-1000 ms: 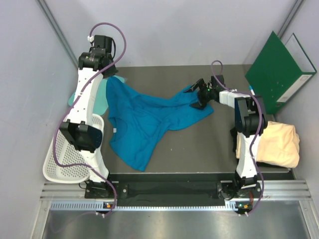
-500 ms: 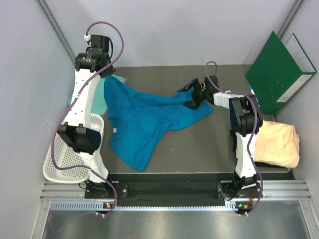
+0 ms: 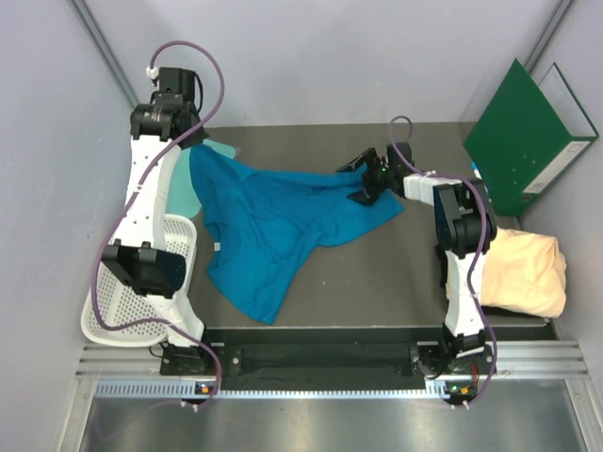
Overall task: Fold and stack the t-shirts
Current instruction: Flatten out the tshirt
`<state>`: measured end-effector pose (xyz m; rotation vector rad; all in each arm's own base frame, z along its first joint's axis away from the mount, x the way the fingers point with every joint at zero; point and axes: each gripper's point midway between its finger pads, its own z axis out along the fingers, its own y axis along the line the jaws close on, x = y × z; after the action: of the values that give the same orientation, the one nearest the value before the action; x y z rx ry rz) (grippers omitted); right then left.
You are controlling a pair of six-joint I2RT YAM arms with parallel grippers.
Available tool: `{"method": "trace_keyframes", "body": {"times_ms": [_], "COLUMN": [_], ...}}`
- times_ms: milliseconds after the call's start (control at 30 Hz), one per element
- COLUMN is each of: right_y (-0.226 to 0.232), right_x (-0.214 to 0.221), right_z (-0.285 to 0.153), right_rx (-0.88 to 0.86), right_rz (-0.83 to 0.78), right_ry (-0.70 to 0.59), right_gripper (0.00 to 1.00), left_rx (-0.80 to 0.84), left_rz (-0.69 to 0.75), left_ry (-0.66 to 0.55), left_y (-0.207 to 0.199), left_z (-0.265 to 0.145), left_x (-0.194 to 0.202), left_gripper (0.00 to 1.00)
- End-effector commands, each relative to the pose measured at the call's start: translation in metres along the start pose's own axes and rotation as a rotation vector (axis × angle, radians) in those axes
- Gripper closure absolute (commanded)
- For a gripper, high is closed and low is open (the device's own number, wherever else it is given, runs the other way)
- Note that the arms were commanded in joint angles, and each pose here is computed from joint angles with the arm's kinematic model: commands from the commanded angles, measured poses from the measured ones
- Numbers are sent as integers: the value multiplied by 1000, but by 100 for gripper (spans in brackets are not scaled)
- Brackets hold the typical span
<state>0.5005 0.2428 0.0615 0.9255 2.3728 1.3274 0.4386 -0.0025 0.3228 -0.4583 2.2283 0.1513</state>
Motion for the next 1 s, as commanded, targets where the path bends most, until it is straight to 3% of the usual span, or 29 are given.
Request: {"method": "trace_keyframes", "body": {"times_ms": [0, 433, 700, 733, 833, 867, 967], "right_y": [-12, -11, -13, -13, -13, -12, -2], "right_x": [-47, -99, -105, -105, -102, -102, -101], "right_z": [-17, -37, -26, -26, -22, -23, -27], "right_rx": [71, 56, 32, 28, 18, 15, 1], "right_rz": [-34, -53, -48, -50, -57, -59, -82], "right_ry": [-181, -267, -261, -260, -250, -252, -257], "right_gripper": [2, 6, 21, 25, 62, 82, 96], "left_rx": [-9, 110, 115, 116, 121, 120, 120], "left_rz": [-13, -3, 7, 9, 11, 12, 16], "left_ry": [-54, 26, 63, 63, 68, 69, 74], "left_y": [14, -6, -3, -3, -4, -4, -5], "left_z": [-23, -14, -12, -12, -11, -10, -8], "left_x": [-10, 19, 39, 39, 41, 41, 42], "left_gripper": [100, 100, 100, 100, 100, 100, 100]}}
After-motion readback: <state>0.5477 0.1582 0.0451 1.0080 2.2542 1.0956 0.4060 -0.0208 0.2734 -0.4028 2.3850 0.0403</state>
